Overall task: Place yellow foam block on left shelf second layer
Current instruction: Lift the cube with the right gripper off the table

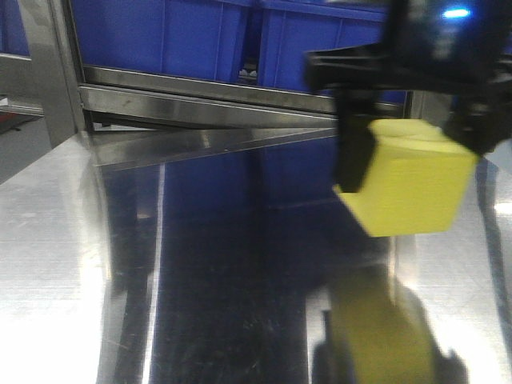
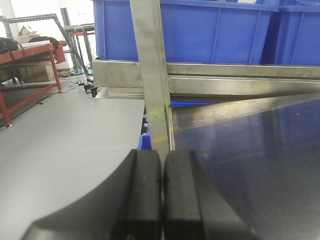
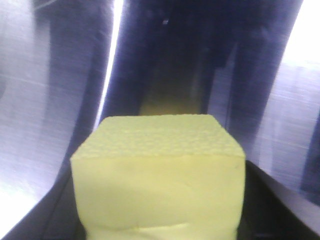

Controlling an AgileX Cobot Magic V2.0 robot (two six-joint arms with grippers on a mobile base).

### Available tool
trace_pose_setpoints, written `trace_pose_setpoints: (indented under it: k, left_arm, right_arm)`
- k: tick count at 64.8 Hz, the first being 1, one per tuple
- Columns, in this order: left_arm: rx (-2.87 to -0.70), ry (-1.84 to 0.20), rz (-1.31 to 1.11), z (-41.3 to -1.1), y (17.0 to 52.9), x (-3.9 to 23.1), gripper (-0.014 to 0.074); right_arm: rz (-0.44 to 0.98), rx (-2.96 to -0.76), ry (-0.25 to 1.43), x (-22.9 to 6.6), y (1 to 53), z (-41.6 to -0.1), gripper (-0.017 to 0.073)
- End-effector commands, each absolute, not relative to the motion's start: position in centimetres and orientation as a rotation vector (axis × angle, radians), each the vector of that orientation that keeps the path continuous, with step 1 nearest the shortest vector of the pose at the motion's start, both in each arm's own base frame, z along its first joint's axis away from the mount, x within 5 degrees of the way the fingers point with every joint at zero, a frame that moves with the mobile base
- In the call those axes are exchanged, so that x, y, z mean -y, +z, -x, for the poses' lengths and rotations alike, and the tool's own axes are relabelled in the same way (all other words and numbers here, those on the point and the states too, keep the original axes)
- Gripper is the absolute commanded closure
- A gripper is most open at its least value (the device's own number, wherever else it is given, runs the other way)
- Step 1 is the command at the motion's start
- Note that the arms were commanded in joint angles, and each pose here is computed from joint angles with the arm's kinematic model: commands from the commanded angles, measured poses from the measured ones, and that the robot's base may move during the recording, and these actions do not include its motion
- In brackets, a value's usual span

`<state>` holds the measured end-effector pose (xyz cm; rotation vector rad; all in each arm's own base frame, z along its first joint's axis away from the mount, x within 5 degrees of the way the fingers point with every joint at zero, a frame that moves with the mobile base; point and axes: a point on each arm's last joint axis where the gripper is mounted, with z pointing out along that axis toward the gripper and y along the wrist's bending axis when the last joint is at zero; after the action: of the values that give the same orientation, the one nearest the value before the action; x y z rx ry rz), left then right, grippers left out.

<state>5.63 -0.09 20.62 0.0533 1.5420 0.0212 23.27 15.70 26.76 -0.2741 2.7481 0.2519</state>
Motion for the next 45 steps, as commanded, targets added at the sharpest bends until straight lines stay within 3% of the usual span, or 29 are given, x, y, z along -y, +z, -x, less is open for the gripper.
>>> trace_pose_setpoints:
  k: [1,15,29,38,45]
  left_arm:
    - [-1.464,0.007,-0.049,-5.5,20.7,0.2,0.0457]
    - [-1.464,0.007,-0.049,-5.5,20.7,0.2,0.0457]
    - [-1.464,0.007,-0.049,-5.5,20.7,0.2,0.0457]
    - [-1.464,0.007,-0.049,-5.5,20.7,0.2,0.0457]
    - [-1.464,0.007,-0.049,-5.5,20.7,0.2,0.0457]
  right_arm:
    - [0.285,-2.578,0.302,-12.7,28.8,-22.5,0.0096]
    - [0.06,-2.453,0.249,-6.3,28.6,-20.1,0.0096]
    - [-0.101,-2.195,0.217,-2.6,28.6,-17.4,0.0096]
    - [-0.091,-2.022,0.19,-1.8,28.6,-16.1,0.0096]
    - [0.001,-1.898,0.142,-1.6,28.9,-15.0,0.0096]
